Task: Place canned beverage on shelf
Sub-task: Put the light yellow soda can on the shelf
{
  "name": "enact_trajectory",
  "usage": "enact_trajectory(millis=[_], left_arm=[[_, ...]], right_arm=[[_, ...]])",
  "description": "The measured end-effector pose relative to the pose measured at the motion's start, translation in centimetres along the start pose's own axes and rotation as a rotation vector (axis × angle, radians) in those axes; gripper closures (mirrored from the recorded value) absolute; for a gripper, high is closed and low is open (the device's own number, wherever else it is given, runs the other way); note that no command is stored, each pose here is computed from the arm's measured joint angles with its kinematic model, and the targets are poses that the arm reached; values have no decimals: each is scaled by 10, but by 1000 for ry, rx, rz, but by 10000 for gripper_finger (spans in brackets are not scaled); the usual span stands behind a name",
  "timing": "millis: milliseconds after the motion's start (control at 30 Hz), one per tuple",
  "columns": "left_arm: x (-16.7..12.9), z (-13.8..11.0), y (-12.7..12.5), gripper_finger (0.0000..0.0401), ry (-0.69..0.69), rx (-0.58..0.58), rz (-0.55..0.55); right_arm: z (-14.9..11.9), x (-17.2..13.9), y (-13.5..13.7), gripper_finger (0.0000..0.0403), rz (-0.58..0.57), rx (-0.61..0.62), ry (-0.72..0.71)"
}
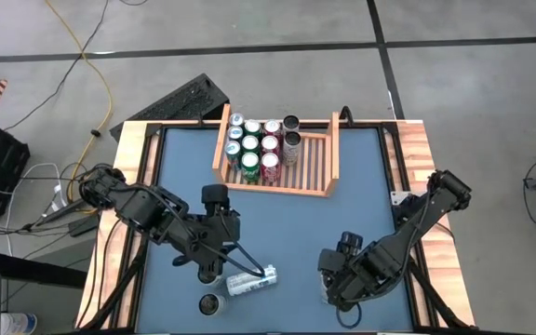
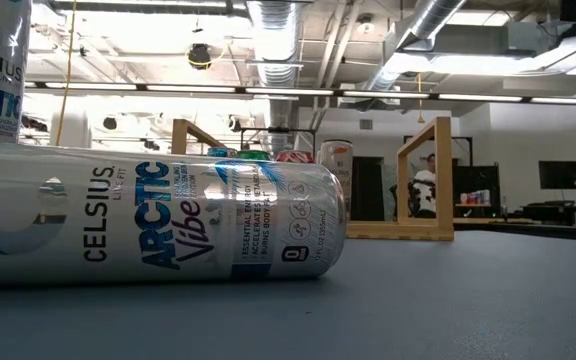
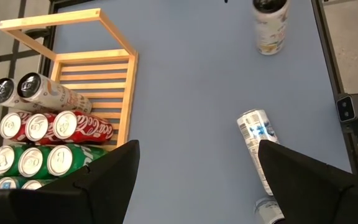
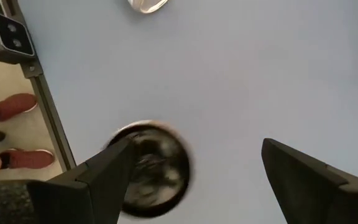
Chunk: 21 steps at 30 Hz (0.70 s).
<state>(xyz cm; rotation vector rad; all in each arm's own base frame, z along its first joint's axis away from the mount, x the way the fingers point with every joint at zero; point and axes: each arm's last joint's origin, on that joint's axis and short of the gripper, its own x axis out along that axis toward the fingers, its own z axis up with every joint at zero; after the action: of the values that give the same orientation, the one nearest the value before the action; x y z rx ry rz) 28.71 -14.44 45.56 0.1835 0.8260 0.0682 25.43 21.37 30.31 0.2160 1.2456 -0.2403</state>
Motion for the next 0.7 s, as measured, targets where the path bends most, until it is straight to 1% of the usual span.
enact_trajectory(millis=[133, 333, 400, 533, 700], left_arm=[[0, 0, 0, 85, 0, 0, 0], [0, 0, 0, 85, 0, 0, 1], [0, 0, 0, 85, 0, 5, 1], [0, 0, 0, 85, 0, 15, 1], [0, 0, 0, 85, 0, 16, 1]], right_arm=[[-4, -2, 1, 60, -11, 6, -6], [-7, -10, 0, 60, 11, 23, -21], [-6, -15, -1, 60, 33, 34, -33], [-7, -37, 1, 60, 97, 37, -72], [-14, -51, 12, 60, 150, -7, -97]])
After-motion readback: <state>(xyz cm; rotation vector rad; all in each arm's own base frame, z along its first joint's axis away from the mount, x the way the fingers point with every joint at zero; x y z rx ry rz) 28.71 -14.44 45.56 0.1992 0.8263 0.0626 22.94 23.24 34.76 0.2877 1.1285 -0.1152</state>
